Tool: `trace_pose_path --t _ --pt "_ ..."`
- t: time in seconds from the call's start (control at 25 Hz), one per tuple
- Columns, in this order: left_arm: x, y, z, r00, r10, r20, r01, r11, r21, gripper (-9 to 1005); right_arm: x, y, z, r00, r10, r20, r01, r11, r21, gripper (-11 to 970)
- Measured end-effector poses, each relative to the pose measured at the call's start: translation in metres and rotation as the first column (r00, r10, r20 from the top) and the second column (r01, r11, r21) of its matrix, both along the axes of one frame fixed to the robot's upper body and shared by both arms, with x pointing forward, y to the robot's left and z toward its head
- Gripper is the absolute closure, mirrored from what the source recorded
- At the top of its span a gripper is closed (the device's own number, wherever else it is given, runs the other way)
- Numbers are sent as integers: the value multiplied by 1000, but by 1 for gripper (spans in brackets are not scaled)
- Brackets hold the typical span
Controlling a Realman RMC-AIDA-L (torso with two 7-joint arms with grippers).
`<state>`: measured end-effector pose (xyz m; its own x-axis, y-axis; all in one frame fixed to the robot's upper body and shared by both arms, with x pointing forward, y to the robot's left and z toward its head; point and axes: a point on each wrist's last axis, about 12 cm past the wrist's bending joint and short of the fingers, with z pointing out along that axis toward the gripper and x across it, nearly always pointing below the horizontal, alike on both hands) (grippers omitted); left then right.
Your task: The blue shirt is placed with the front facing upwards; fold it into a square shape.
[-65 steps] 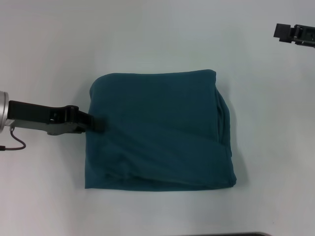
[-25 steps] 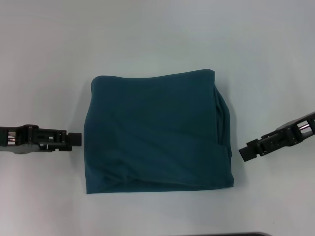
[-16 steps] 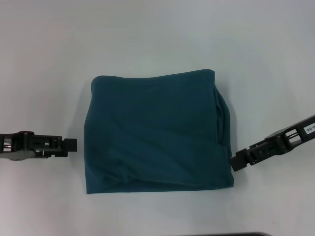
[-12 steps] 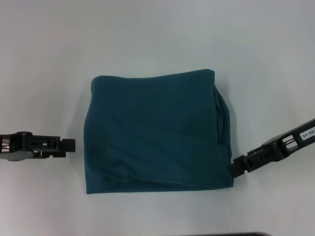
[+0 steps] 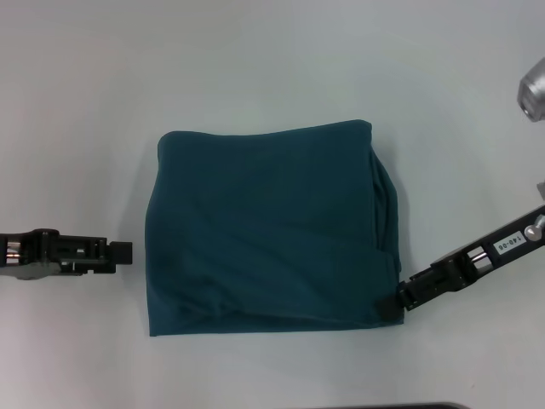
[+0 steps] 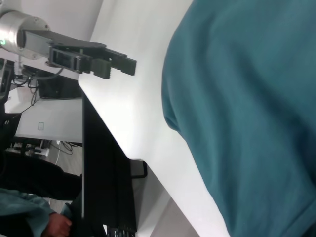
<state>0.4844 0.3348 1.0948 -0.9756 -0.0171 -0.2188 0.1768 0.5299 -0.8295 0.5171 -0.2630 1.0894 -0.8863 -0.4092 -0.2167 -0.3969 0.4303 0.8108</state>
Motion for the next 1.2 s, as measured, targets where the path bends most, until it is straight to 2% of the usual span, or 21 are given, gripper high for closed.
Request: trace_pose_path --t 0.6,0.72,0.92,1.2 --pt "-1 0 -2 1000 4 -12 -4 1000 -6 431 1 12 -10 1000 -4 7 4 1000 -30 41" --pt "0 -1 -1 1000 0 -13 0 1000 -4 431 2 15 -11 1000 -9 16 10 999 -33 249" --pt "0 -1 -1 1000 -2 -18 2 1000 3 430 5 16 -11 1000 -15 27 15 999 -34 497" --pt "1 -1 -1 1000 -4 -17 4 1000 5 430 6 17 -10 1000 -8 29 9 999 -46 635"
